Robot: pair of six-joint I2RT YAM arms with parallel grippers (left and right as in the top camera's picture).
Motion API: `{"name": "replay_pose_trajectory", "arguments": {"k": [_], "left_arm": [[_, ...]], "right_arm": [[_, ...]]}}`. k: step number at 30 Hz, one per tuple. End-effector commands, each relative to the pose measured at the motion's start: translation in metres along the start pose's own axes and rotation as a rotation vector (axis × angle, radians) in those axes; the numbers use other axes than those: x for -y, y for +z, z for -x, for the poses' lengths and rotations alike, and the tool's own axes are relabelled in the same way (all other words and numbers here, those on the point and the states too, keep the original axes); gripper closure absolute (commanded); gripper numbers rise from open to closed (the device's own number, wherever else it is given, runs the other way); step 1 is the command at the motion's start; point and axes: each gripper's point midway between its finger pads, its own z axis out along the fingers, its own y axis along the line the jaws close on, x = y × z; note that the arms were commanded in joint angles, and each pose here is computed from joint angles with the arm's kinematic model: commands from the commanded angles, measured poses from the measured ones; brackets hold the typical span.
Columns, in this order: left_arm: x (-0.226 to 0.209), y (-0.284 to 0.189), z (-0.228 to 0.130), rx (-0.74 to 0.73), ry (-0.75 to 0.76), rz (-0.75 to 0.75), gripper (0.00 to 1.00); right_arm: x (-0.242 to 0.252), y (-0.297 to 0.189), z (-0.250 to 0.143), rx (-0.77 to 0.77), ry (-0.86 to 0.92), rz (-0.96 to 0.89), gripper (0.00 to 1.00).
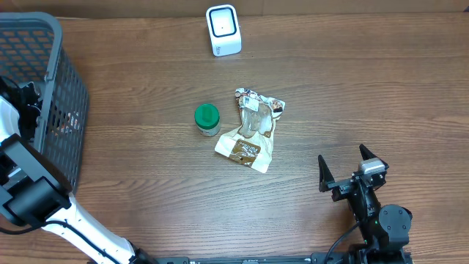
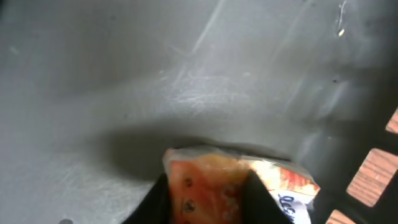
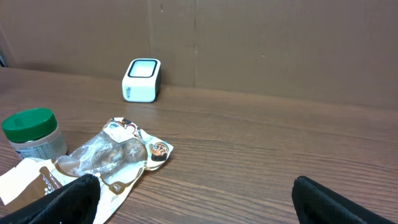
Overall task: Scan the item barcode
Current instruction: 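Move the left gripper back into the basket toward the orange box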
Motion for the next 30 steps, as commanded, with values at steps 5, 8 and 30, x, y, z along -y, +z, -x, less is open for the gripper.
{"name": "replay_pose_trajectory", "arguments": {"k": [5, 8, 30], "left_arm": [[-0.007, 0.003, -0.018, -0.065, -0.015, 0.043, 0.96], [-0.005, -0.014, -0.012, -0.040, -0.032, 0.051, 0.96], [0.083, -0.342, 0.009, 0.707, -0.211, -0.095, 0.96]], "right_arm": [[-0.002, -0.001, 0.004, 0.016, -0.005, 0.009, 0.00], [-0.002, -0.001, 0.004, 0.015, -0.004, 0.009, 0.00], [-0.002, -0.001, 0.004, 0.016, -0.004, 0.009, 0.00]]}}
